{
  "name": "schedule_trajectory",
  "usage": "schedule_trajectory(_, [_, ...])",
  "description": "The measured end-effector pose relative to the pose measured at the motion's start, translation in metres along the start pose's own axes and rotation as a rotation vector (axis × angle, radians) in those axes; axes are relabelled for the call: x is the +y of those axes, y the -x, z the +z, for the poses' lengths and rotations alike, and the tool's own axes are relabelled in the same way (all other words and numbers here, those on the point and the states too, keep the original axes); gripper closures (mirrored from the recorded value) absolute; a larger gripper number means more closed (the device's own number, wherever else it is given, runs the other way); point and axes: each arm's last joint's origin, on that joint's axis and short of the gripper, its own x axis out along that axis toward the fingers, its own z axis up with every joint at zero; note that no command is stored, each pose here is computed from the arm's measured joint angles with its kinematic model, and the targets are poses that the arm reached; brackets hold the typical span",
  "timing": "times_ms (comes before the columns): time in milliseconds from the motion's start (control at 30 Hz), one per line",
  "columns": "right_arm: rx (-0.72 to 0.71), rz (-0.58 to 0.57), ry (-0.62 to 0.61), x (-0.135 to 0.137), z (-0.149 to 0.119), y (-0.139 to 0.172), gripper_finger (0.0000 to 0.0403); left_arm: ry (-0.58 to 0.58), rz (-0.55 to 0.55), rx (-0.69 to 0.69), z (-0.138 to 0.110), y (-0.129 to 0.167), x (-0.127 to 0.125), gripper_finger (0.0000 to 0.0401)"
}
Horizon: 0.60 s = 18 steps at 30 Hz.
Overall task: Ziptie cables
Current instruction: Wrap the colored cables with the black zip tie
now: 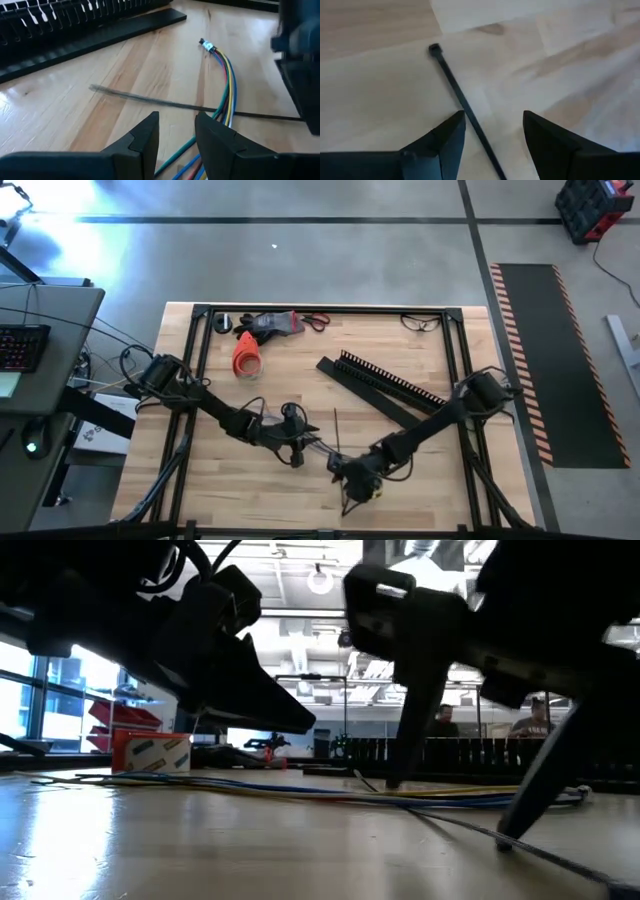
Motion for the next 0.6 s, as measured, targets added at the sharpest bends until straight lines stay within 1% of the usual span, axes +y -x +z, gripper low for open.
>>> schedule_trajectory(100, [-0.011, 0.02, -0.011, -0.002, -0.006, -0.007, 0.0233, 0.002, 0.005, -0.002, 0.001, -0.001, 0.001, 0.0293])
schedule_trajectory(200, [-0.013, 0.057, -0.021, 0.0, -0.013, -0.016, 0.0265, 0.002, 0.003, 0.0, 0.0, -0.001, 0.002, 0.0293])
schedule_trajectory(267, [-0.017, 0.071, -0.025, 0.0, -0.016, -0.019, 0.03, 0.003, 0.004, -0.001, 0.001, -0.001, 0.002, 0.0293])
schedule_trajectory(400, [-0.025, 0.07, -0.031, -0.001, -0.017, -0.02, 0.0382, 0.007, -0.002, -0.015, 0.002, -0.001, 0.001, 0.0293])
schedule_trajectory(467, [-0.019, 0.028, -0.047, -0.002, -0.016, -0.021, 0.0395, -0.017, -0.005, -0.016, 0.002, -0.001, 0.001, 0.0293])
schedule_trajectory(533, [-0.012, -0.078, -0.106, -0.005, -0.011, -0.022, 0.0399, -0.05, -0.025, -0.036, 0.004, 0.0, -0.002, 0.0293])
schedule_trajectory(600, [-0.002, -0.139, -0.155, -0.005, -0.008, -0.021, 0.0402, -0.099, -0.041, -0.05, 0.008, 0.0, -0.008, 0.0293])
